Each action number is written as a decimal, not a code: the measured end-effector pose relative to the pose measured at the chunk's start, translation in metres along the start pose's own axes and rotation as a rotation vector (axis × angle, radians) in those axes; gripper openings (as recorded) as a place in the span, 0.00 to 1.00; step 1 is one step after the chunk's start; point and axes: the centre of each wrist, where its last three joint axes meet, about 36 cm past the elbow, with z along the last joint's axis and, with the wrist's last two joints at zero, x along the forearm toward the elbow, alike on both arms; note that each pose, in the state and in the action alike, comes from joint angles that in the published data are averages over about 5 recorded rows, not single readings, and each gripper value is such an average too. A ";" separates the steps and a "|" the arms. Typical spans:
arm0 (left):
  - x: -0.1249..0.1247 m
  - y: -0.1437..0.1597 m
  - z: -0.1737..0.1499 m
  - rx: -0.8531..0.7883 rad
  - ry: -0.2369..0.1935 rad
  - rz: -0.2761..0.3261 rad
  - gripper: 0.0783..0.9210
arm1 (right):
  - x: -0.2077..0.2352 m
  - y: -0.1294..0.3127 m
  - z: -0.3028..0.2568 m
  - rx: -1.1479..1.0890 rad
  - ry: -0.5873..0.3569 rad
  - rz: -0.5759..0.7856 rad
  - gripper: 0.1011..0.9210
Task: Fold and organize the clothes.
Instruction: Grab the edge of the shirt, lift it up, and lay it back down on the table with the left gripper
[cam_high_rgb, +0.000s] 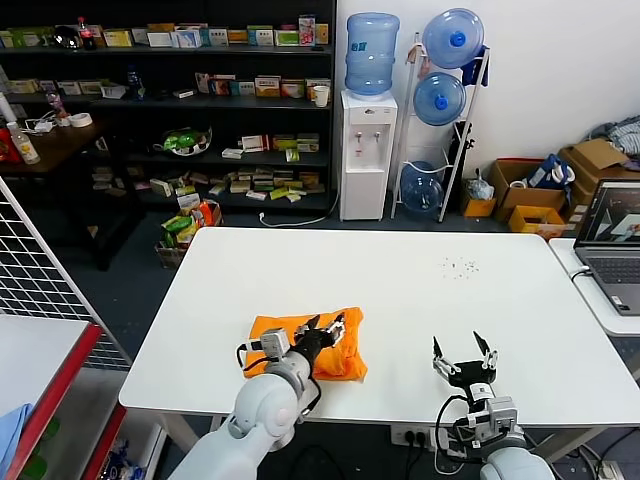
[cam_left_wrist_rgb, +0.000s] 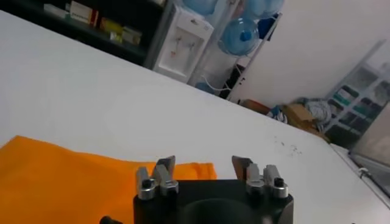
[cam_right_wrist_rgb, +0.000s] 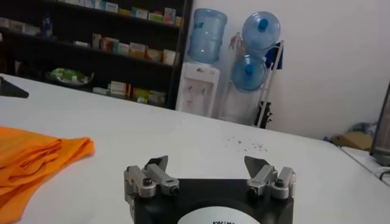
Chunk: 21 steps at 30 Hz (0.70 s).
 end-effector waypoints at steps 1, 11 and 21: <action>0.003 0.007 0.000 -0.021 -0.008 -0.005 0.80 | -0.001 -0.001 0.000 -0.001 0.000 -0.004 0.88; 0.038 0.090 -0.005 -0.219 -0.019 -0.059 0.88 | -0.001 -0.006 0.001 0.000 0.008 -0.028 0.88; 0.046 0.134 -0.018 -0.208 0.089 -0.042 0.88 | 0.003 -0.011 0.003 0.002 0.012 -0.029 0.88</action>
